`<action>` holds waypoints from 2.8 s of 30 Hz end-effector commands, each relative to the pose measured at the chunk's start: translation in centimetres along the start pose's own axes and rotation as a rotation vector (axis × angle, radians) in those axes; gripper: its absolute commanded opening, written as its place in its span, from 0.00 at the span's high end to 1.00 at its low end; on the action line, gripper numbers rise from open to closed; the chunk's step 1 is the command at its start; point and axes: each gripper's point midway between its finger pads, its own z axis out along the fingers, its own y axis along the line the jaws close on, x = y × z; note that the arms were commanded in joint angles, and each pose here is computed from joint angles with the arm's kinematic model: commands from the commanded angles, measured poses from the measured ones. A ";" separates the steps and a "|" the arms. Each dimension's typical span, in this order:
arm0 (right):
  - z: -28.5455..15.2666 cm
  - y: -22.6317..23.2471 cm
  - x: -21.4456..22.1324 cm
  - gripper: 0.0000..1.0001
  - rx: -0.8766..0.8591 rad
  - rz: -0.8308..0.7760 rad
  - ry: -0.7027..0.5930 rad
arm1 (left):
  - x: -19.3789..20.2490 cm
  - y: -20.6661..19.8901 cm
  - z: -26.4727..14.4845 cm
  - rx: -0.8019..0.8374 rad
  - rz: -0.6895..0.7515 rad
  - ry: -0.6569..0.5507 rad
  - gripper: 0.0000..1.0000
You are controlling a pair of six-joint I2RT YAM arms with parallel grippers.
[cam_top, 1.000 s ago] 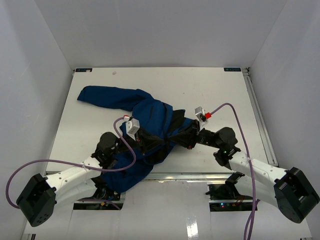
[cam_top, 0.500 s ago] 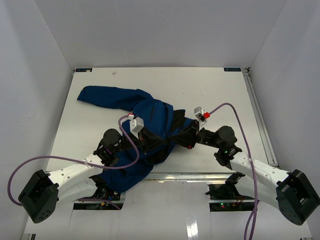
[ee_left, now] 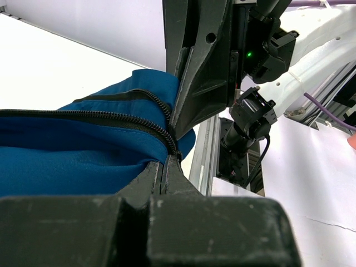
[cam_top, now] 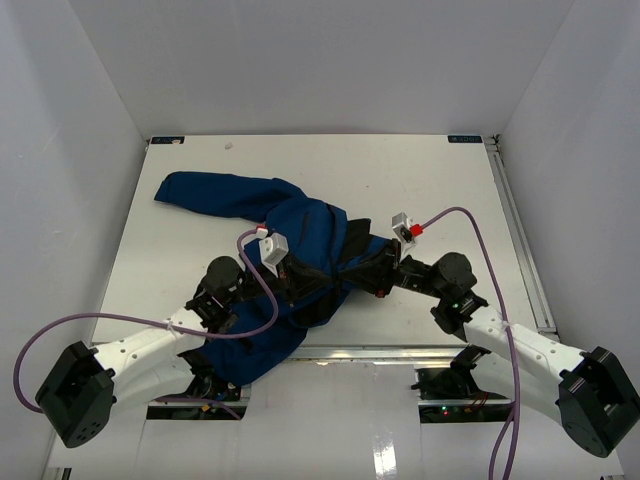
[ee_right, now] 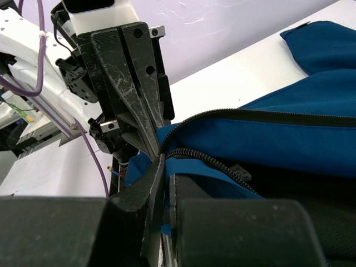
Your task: Zip up the jacket
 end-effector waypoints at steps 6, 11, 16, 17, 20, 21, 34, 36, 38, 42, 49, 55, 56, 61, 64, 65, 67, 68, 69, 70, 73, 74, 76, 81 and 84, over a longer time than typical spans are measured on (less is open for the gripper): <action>0.8 0.6 -5.7 0.92 0.009 -0.105 -0.153 | 0.9 -0.7 0.3 0.043 -0.005 0.057 1.00; 1.1 0.8 -6.7 0.92 0.009 -0.100 -0.171 | 1.2 -0.5 0.5 0.041 -0.005 0.068 1.00; 1.2 0.6 -7.6 0.92 0.032 -0.082 -0.200 | 1.4 0.1 0.5 0.013 0.001 0.075 1.00; 1.1 0.4 -7.8 0.92 0.044 -0.081 -0.208 | 1.4 0.1 0.5 0.011 -0.001 0.076 1.00; 1.0 0.1 -8.3 0.92 0.069 -0.076 -0.222 | 1.5 0.1 0.6 0.008 0.002 0.080 1.00; 1.0 -0.1 -8.5 0.92 0.082 -0.073 -0.230 | 1.4 0.1 0.6 0.006 0.003 0.080 1.00; 1.0 0.0 -9.9 0.92 0.094 -0.068 -0.261 | 2.1 0.5 1.0 -0.006 0.006 0.106 1.00; 1.1 0.1 -10.0 0.92 0.092 -0.068 -0.261 | 2.2 0.6 1.0 -0.011 0.005 0.111 1.00; 1.2 0.1 -10.0 0.92 0.092 -0.065 -0.257 | 2.3 0.7 1.1 -0.017 0.006 0.116 1.00; 1.1 0.1 -10.3 0.92 0.095 -0.067 -0.262 | 2.7 1.2 1.1 -0.037 0.006 0.129 1.00; 0.7 -0.2 -11.1 0.92 0.108 -0.073 -0.269 | 3.1 1.5 1.2 -0.052 0.005 0.148 1.00; 0.5 -0.6 -11.6 0.92 0.121 -0.076 -0.272 | 3.4 1.1 1.5 -0.023 0.000 0.167 1.00; 0.6 -0.7 -11.5 0.92 0.123 -0.074 -0.268 | 3.5 1.1 1.6 -0.020 -0.001 0.170 1.00; 0.7 -1.3 -11.6 0.92 0.131 -0.065 -0.260 | 4.0 1.1 1.7 -0.015 -0.001 0.193 1.00; 0.6 -1.5 -11.6 0.92 0.135 -0.064 -0.260 | 4.2 1.1 1.8 -0.012 -0.006 0.204 1.00; 0.6 -1.6 -11.5 0.92 0.137 -0.061 -0.257 | 4.3 1.0 1.8 -0.008 -0.009 0.210 1.00; 0.5 -1.8 -11.0 0.92 0.139 -0.056 -0.248 | 4.7 0.9 1.9 0.001 -0.019 0.224 1.00; 0.4 -1.9 -10.5 0.92 0.141 -0.050 -0.239 | 4.7 0.9 2.0 0.002 -0.028 0.228 1.00; 0.3 -2.1 -10.1 0.92 0.147 -0.043 -0.233 | 5.0 1.1 2.1 -0.006 -0.043 0.237 1.00; 0.2 -2.4 -9.6 0.92 0.152 -0.037 -0.224 | 5.1 1.2 2.2 -0.012 -0.065 0.239 1.00; -0.2 -3.2 -7.4 0.92 0.179 -0.026 -0.175 | 5.0 0.5 2.6 0.018 -0.135 0.232 1.00; -0.5 -3.5 -6.5 0.92 0.188 -0.019 -0.159 | 5.1 0.3 2.7 0.032 -0.155 0.231 1.00; -1.1 -3.6 -5.2 0.92 0.190 -0.012 -0.155 | 5.4 -0.1 2.9 0.057 -0.196 0.246 1.00; -2.0 -4.3 -2.9 0.86 0.213 0.026 -0.133 | 6.5 -0.4 3.5 0.073 -0.298 0.322 1.00; -2.3 -4.2 -2.7 0.81 0.219 0.030 -0.141 | 7.0 -0.3 3.6 0.066 -0.347 0.350 1.00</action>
